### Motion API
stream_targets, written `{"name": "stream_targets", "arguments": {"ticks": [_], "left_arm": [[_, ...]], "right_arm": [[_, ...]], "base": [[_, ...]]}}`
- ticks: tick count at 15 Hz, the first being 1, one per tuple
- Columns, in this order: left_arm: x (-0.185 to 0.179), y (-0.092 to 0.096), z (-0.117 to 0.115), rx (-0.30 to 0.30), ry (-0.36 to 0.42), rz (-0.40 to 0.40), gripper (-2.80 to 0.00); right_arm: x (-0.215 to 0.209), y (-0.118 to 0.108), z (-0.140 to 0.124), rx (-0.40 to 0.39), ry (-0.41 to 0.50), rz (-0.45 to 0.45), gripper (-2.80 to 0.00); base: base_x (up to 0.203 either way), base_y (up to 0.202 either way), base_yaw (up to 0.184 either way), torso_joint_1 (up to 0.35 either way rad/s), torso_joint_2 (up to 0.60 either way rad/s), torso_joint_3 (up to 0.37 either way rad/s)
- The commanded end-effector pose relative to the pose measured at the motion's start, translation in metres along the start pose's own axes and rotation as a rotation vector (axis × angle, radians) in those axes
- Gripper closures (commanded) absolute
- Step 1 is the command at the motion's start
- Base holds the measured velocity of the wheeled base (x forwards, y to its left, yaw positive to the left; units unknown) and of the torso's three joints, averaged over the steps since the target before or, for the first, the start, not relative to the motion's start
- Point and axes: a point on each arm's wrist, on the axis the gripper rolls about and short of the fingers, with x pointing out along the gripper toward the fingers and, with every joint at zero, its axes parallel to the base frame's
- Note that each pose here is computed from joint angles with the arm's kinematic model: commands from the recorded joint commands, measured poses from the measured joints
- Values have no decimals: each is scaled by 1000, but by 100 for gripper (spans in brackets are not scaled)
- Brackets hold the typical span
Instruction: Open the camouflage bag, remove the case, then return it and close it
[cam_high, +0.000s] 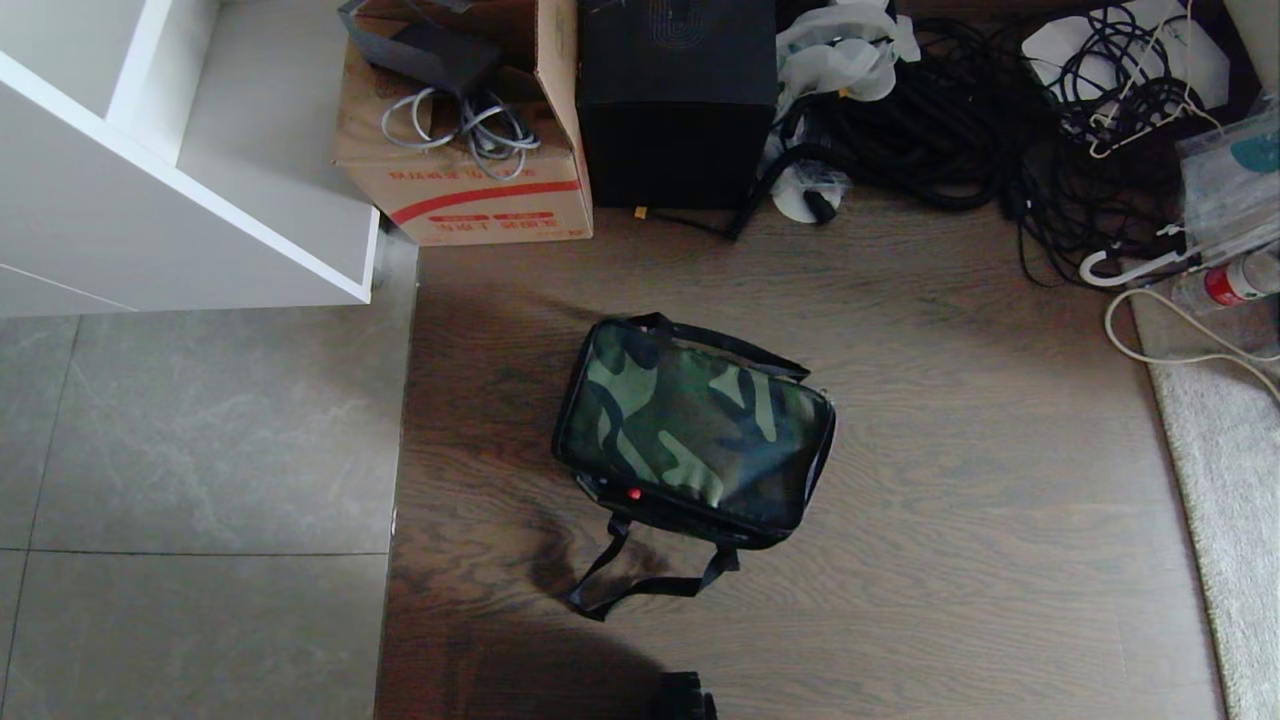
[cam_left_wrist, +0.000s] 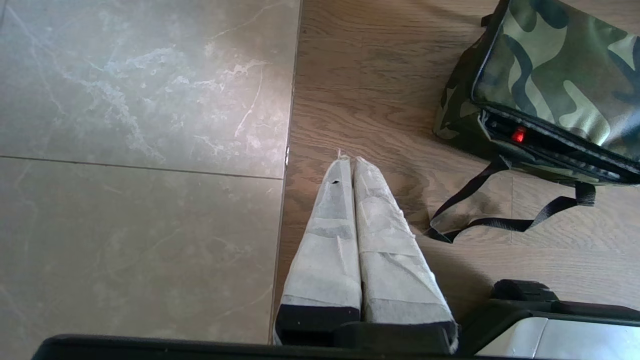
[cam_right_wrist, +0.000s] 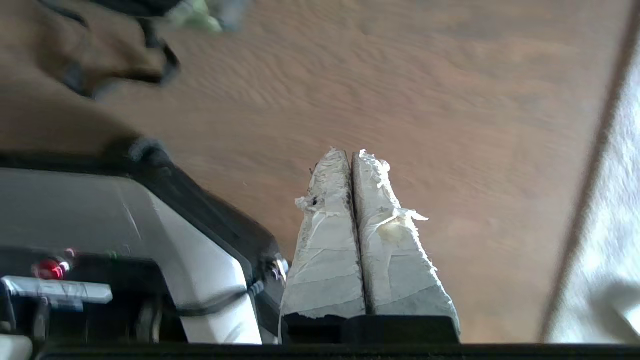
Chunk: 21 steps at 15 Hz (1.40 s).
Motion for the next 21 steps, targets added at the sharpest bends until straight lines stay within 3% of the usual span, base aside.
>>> {"name": "stream_targets", "arguments": {"ticks": [1, 3, 5, 21], "left_arm": [[1, 0, -3, 0, 8, 1, 0], [1, 0, -3, 0, 8, 2, 0], [1, 0, -2, 0, 7, 1, 0], [1, 0, -2, 0, 8, 1, 0]], "right_arm": [[-7, 1, -9, 1, -135, -18, 0], [-13, 2, -14, 4, -224, -30, 0], [-13, 2, -15, 79, -220, -34, 0], [-13, 2, -15, 79, -223, -35, 0]], "base": [[0, 0, 0, 0, 0, 0], [0, 0, 0, 0, 0, 0], [0, 0, 0, 0, 0, 0], [0, 0, 0, 0, 0, 0]]}}
